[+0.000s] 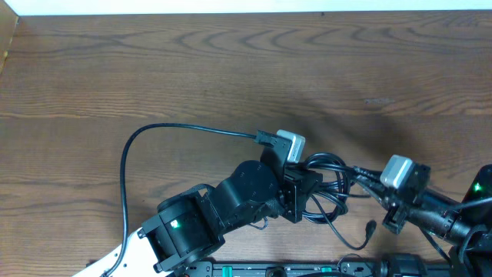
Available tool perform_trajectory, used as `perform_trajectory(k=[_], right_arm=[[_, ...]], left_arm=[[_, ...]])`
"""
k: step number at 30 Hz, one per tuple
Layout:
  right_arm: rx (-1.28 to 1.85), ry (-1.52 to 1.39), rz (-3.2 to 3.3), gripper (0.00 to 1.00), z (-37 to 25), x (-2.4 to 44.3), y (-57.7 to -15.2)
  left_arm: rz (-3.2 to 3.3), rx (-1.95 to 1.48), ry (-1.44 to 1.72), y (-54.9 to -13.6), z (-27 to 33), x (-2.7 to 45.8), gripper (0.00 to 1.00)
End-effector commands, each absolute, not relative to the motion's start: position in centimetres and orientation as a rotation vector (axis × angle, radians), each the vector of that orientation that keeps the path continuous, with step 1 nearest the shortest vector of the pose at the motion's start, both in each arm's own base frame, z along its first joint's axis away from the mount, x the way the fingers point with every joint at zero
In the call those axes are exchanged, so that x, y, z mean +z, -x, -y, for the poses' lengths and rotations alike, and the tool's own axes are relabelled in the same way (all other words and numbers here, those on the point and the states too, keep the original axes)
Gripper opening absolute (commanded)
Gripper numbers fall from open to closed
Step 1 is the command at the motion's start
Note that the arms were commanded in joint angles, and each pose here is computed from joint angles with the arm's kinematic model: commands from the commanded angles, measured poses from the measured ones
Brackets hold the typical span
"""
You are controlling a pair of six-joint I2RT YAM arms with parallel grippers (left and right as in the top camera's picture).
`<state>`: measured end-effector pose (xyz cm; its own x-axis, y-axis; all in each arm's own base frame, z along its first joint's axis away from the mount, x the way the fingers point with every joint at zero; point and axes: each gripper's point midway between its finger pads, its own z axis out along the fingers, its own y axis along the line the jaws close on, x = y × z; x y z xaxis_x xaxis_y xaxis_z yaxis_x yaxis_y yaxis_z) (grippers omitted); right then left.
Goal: Untangle cables
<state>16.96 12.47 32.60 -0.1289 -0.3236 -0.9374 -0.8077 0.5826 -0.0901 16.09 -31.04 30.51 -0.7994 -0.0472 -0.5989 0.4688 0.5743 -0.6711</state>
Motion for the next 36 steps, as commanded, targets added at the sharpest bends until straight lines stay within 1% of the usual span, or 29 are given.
perform_trajectory(k=[1,5,7,10,13,14,17,18,19,23,28,29,31,36], right_arm=[[0.358,0.662,-1.910,0.01,-8.6,31.6,-19.7],[0.195,0.414,-2.033,0.01,-5.0,30.6,-21.0],[0.156,0.338,-2.057,0.01,-4.0,30.4,-21.3],[0.172,0.341,-2.055,0.01,-4.2,30.4,-21.2],[0.271,0.396,-2.033,0.01,-5.7,30.7,-20.8],[0.322,0.443,-2.013,0.07,-6.6,30.9,-20.5],[0.449,0.643,-1.918,0.46,-9.4,31.7,-19.1],[0.485,0.702,-1.883,0.54,-10.2,31.9,-18.6],[0.521,0.753,-1.848,0.59,-10.9,32.2,-18.1],[0.545,0.782,-1.822,0.61,-11.4,32.5,-17.8],[0.537,0.784,-1.809,0.61,-11.3,32.7,-18.0],[0.533,0.786,-1.801,0.61,-11.3,32.8,-18.0],[0.525,0.788,-1.788,0.55,-11.3,33.1,-18.2],[0.512,0.792,-1.766,0.54,-11.3,33.5,-18.4]], left_arm=[[-2.211,-1.187,-0.262,-16.6,30.3,31.7,0.08],[-2.194,-1.200,-0.262,-16.4,29.9,32.3,0.07],[-2.190,-1.203,-0.262,-16.3,29.7,32.4,0.08],[-2.188,-1.203,-0.261,-16.1,29.5,32.6,0.07],[-2.185,-1.192,-0.277,-16.1,29.4,32.5,0.07],[-2.189,-1.189,-0.276,-16.1,29.4,32.4,0.08],[-2.192,-1.187,-0.276,-16.2,29.5,32.3,0.08],[-2.192,-1.187,-0.276,-16.2,29.5,32.3,0.08],[-2.192,-1.187,-0.276,-16.2,29.5,32.3,0.08],[-2.193,-1.189,-0.277,-16.1,29.5,32.3,0.08],[-2.203,-1.204,-0.249,-16.1,29.5,32.3,0.07],[-2.206,-1.211,-0.238,-16.1,29.5,32.3,0.08],[-2.217,-1.232,-0.225,-15.9,29.6,32.3,0.08],[-2.217,-1.300,-0.256,-15.3,30.5,32.7,0.07]])
